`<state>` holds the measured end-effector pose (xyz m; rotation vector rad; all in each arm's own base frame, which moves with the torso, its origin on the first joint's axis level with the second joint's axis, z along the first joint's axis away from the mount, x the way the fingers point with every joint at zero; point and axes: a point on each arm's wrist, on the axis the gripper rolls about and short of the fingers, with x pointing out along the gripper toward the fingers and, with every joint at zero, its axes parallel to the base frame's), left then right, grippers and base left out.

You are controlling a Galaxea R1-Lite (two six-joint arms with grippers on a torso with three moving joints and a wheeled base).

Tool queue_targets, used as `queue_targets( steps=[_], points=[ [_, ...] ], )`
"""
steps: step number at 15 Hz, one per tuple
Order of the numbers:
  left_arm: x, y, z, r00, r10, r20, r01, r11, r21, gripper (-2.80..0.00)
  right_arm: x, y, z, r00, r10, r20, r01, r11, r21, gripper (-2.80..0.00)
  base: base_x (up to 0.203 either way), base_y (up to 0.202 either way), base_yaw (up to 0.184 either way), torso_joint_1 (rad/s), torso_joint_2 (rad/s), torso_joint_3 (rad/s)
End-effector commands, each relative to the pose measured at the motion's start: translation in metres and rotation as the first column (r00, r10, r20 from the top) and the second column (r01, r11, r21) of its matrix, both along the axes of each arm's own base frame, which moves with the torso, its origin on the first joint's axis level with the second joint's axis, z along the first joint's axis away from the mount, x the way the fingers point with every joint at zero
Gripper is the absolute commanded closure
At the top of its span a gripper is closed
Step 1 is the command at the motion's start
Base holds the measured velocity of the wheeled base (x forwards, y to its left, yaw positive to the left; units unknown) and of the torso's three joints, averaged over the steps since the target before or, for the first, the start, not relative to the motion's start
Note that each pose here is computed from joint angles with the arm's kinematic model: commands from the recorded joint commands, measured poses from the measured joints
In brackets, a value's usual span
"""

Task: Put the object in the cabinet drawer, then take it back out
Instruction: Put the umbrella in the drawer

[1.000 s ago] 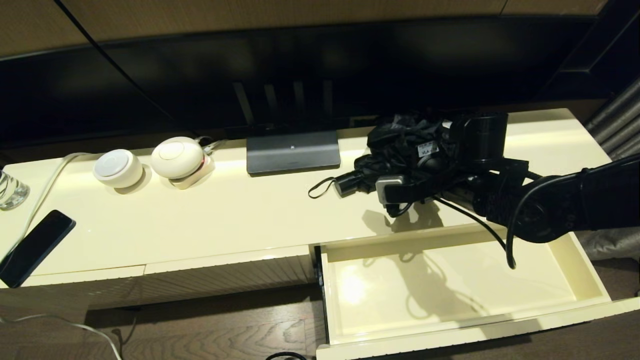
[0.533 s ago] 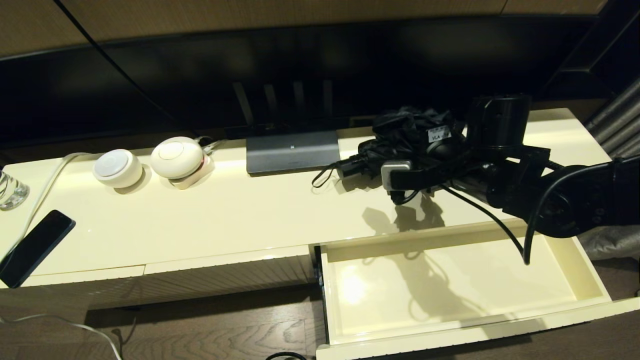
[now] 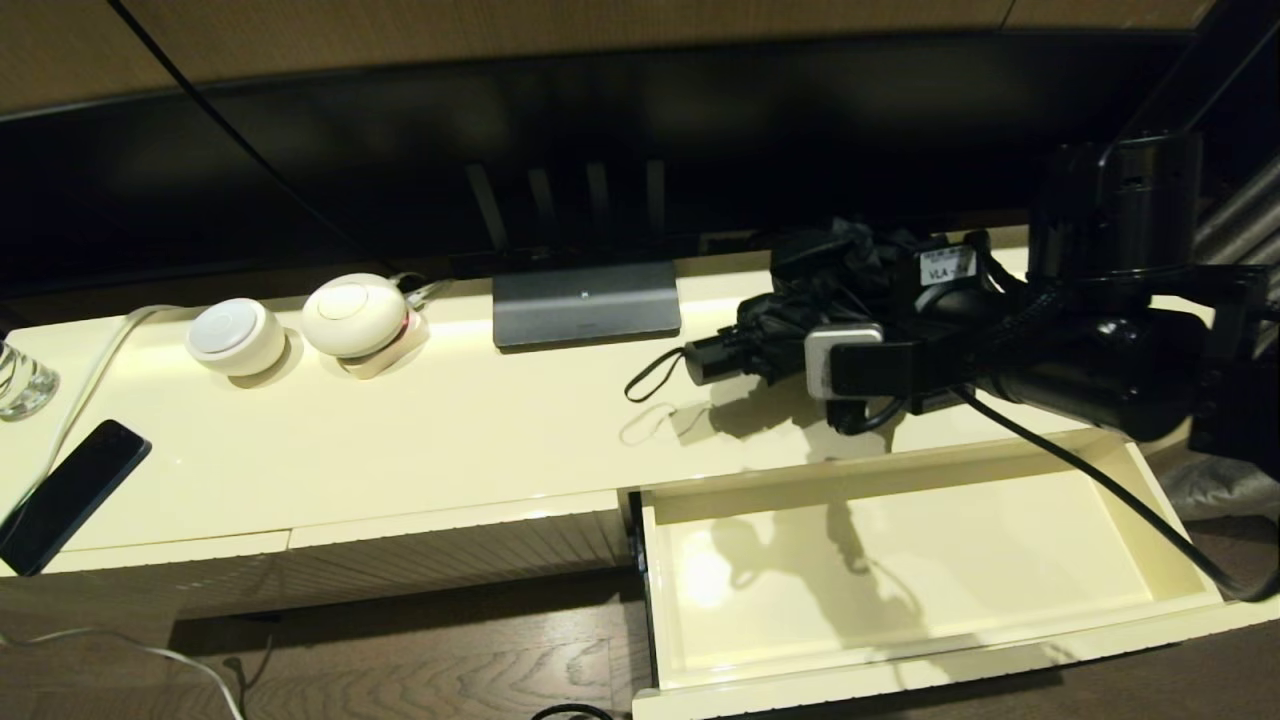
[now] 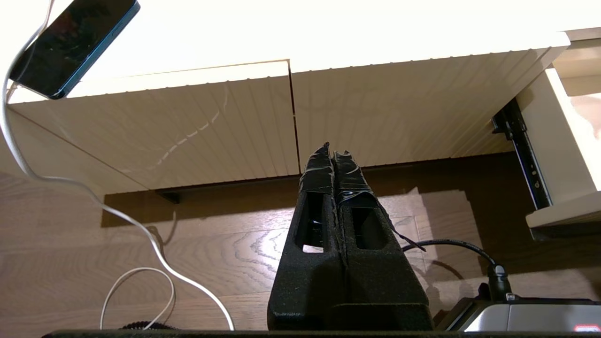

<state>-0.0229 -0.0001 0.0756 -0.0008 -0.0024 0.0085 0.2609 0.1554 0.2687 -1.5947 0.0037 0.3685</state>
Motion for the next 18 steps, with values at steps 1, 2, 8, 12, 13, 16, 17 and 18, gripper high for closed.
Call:
queue_targets(
  steps=[1, 2, 8, 12, 13, 16, 17, 18],
  points=[
    [0.000, 0.000, -0.001, 1.000, 0.001, -0.005, -0.001, 1.000, -0.001, 0.00, -0.049, -0.017, 0.009, 0.995, -0.028, -0.096, 0.032, 0.999, 0.039, 0.00, 0.000, 0.000, 0.000, 0.000, 0.00, 0.000],
    [0.000, 0.000, -0.001, 1.000, 0.001, -0.004, -0.001, 1.000, -0.001, 0.00, -0.066, -0.025, 0.005, 0.985, -0.046, -0.169, 0.052, 0.998, 0.029, 0.00, 0.000, 0.000, 0.000, 0.000, 0.00, 0.000],
    [0.000, 0.000, -0.001, 1.000, 0.000, -0.004, 0.000, 1.000, -0.001, 0.00, -0.107, -0.057, -0.035, 0.898, -0.149, -0.414, 0.153, 0.988, -0.024, 0.00, 0.000, 0.000, 0.000, 0.000, 0.00, 0.000],
    [0.000, 0.000, -0.001, 1.000, 0.001, -0.004, -0.001, 1.000, -0.001, 0.00, -0.094, -0.065, -0.064, 0.835, -0.168, -0.525, 0.167, 0.985, -0.049, 0.00, 0.000, 0.000, 0.000, 0.000, 0.00, 0.000],
    [0.000, 0.000, -0.001, 1.000, 0.001, -0.004, -0.001, 1.000, -0.001, 0.00, -0.090, -0.065, -0.069, 0.823, -0.172, -0.541, 0.171, 0.984, -0.053, 0.00, 0.000, 0.000, 0.000, 0.000, 0.00, 0.000],
    [0.000, 0.000, -0.001, 1.000, 0.001, -0.004, -0.001, 1.000, -0.001, 0.00, -0.066, -0.072, -0.086, 0.790, -0.176, -0.587, 0.190, 0.981, -0.038, 0.00, 0.000, 0.000, 0.000, 0.000, 0.00, 0.000],
    [0.000, 0.000, -0.001, 1.000, 0.001, -0.004, -0.001, 1.000, -0.001, 0.00, -0.060, -0.074, -0.088, 0.792, -0.170, -0.587, 0.186, 0.982, -0.034, 0.00, 0.000, 0.000, 0.000, 0.000, 0.00, 0.000],
    [0.000, 0.000, -0.001, 1.000, 0.001, -0.004, -0.001, 1.000, -0.001, 0.00, -0.051, -0.078, -0.091, 0.791, -0.176, -0.586, 0.191, 0.981, -0.038, 0.00, 0.000, 0.000, 0.000, 0.000, 0.00, 0.000]
  ],
)
